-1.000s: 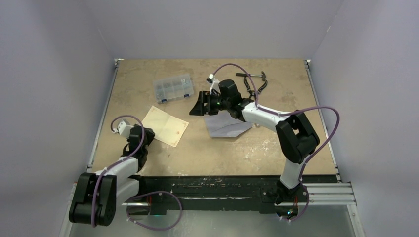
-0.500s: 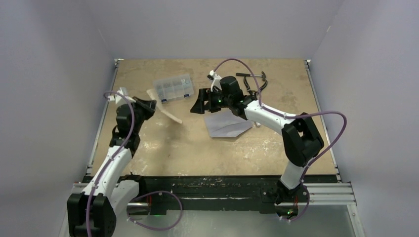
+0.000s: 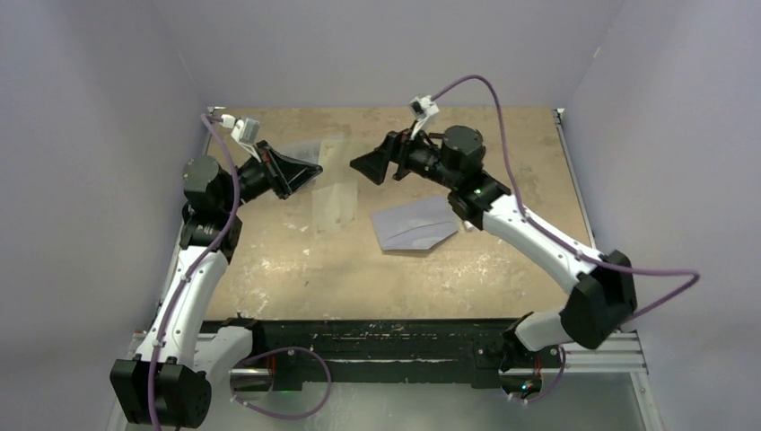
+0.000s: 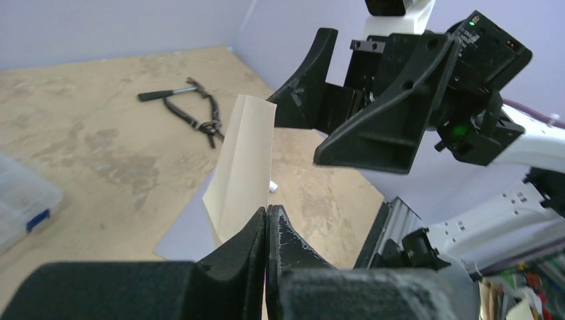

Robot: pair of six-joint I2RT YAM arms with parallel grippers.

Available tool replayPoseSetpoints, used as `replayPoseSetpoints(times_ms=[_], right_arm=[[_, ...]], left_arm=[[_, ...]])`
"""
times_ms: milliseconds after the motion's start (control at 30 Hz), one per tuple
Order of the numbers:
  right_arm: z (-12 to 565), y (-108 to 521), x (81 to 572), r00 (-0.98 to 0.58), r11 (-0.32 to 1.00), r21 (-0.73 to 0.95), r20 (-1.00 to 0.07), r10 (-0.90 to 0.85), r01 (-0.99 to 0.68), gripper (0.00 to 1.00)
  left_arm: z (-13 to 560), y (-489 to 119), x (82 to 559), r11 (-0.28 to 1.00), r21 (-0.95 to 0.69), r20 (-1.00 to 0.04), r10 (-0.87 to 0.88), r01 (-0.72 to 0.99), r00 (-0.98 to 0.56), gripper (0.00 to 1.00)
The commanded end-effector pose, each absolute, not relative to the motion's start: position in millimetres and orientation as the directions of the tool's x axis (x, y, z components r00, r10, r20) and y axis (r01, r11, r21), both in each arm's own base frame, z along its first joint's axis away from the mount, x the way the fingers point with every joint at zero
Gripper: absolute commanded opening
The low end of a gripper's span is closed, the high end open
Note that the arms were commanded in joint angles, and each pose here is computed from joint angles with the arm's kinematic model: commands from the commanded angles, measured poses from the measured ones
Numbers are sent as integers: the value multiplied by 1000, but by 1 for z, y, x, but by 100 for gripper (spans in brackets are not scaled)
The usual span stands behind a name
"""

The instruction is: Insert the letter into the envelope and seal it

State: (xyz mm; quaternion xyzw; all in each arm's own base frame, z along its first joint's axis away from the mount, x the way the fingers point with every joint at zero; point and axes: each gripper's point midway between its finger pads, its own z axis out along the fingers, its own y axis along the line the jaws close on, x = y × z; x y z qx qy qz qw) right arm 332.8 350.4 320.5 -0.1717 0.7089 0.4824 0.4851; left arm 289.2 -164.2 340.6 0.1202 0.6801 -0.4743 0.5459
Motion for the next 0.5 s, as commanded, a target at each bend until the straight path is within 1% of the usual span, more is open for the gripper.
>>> replayPoseSetpoints(times_ms=[0,100,200,333,467], right_arm=[[389,311,333,-314,491,510,-847,429,-706,99],[394,294,338,-320,471,534,-828,460,-702,98],[398,289,331,-300,414,500,-836,459,-761,98],[405,298,306,-242,294,389,-869,432,-873,98],[409,306,285,-234,161,330,-871,432,-930,98]], left_arm=[[396,-178,255,384,-344,-926,-290,857,-242,0],[409,-179,253,362,-324,-926,-309,874,-216,0],[423,-183,250,303,-331,-916,-331,893,-227,0],[443,-186,241,239,-319,-905,-365,917,-219,0],[460,-185,232,231,-297,-898,-398,927,-188,0]])
